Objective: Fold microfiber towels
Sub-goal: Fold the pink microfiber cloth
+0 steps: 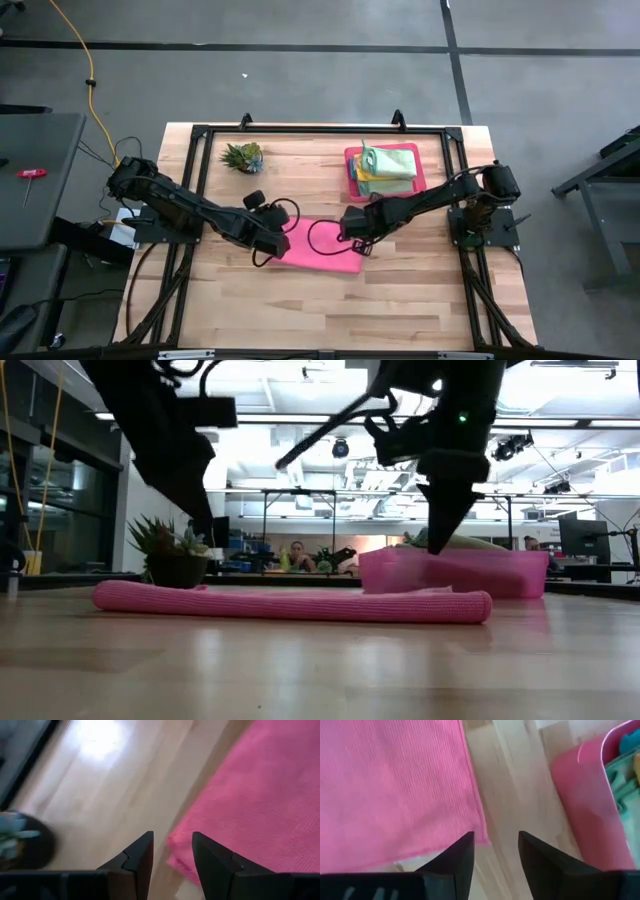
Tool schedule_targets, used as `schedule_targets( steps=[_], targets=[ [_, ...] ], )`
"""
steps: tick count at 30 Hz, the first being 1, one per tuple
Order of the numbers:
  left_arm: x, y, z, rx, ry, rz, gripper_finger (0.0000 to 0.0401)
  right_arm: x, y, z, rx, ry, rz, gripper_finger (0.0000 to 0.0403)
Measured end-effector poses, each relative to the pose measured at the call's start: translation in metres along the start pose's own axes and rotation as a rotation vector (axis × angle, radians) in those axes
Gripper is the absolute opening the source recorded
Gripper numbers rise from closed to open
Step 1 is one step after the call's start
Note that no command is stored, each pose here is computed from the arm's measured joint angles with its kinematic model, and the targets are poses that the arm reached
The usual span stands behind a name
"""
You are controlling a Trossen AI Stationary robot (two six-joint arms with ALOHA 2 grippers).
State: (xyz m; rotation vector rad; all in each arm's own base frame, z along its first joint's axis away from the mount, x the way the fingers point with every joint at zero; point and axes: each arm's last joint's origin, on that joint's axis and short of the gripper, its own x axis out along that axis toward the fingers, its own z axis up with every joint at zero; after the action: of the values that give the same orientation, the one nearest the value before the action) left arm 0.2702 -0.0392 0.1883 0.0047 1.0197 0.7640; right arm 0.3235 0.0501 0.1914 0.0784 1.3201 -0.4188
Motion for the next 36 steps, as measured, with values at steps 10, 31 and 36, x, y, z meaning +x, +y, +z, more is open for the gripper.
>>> schedule_targets(
  steps=[10, 31, 36],
  targets=[
    [0.007, 0.017, -0.045, -0.162, -0.090, -0.383, 0.0126, -0.004, -0.003, -0.064, 0.127, -0.041, 0.153, 0.0147],
    [0.059, 0.060, -0.061, -0.319, -0.191, -0.442, 0.0077, 0.003, -0.015, -0.093, 0.429, -0.442, 0.449, 0.0147],
    [0.073, 0.061, -0.064, -0.327, -0.112, -0.434, 0.0076, 0.004, -0.019, -0.090, 0.452, -0.454, 0.442, 0.0147]
  ],
)
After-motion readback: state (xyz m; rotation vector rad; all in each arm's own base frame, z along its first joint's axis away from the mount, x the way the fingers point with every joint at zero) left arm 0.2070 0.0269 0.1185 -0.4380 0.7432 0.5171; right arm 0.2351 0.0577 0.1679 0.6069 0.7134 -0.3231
